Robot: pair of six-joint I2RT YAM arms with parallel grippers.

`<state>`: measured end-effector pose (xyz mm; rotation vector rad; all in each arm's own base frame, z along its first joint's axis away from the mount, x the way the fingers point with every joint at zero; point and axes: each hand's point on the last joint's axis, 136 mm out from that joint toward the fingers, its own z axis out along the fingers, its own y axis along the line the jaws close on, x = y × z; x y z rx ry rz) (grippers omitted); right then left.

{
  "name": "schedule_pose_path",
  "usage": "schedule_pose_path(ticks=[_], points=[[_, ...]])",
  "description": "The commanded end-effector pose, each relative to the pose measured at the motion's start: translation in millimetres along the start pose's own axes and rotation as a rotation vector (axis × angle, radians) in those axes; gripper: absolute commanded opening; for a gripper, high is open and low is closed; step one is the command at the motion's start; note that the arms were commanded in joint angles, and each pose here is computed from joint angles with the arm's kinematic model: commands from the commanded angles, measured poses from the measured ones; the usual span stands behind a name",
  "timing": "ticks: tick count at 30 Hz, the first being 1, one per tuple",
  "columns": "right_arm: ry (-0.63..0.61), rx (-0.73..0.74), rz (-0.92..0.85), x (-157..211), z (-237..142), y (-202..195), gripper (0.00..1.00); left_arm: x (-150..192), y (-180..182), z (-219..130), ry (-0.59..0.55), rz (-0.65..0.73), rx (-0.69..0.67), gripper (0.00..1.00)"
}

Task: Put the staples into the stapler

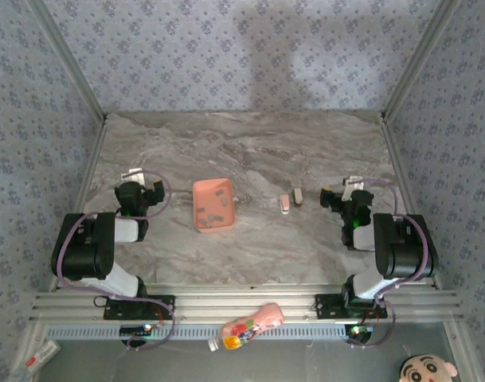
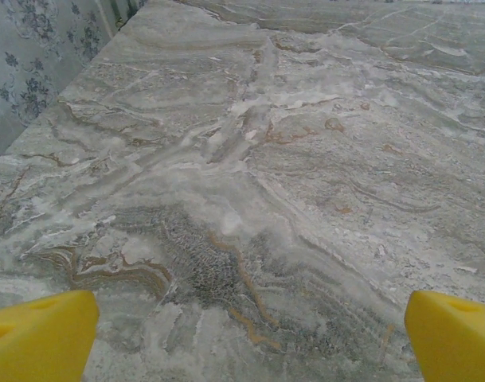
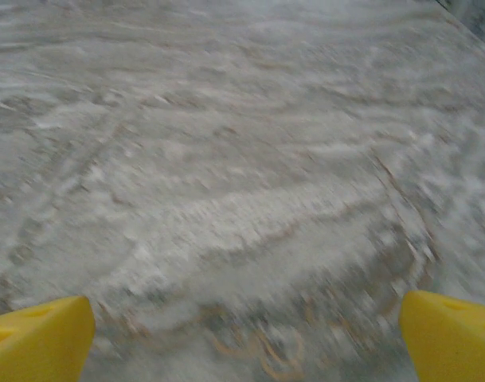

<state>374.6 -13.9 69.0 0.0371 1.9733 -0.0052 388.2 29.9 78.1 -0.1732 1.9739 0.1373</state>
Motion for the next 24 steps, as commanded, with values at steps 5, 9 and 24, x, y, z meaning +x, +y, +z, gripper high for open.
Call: schedule_pose_path(ticks=[5,9,24], points=[[-0.013,-0.028,-0.025,-20.5,9.8,2.7,1.0,-14.1,-4.8,0.6,-0.033,0.01,0.02,0.99],[-0.011,-0.028,-0.025,-20.8,9.7,2.2,1.0,-14.0,-4.8,0.6,-0.033,0.01,0.021,0.98],[-0.01,-0.024,-0.013,-20.7,9.6,-0.2,1.0,-13.6,-5.1,1.0,-0.029,0.004,0.038,0.99]])
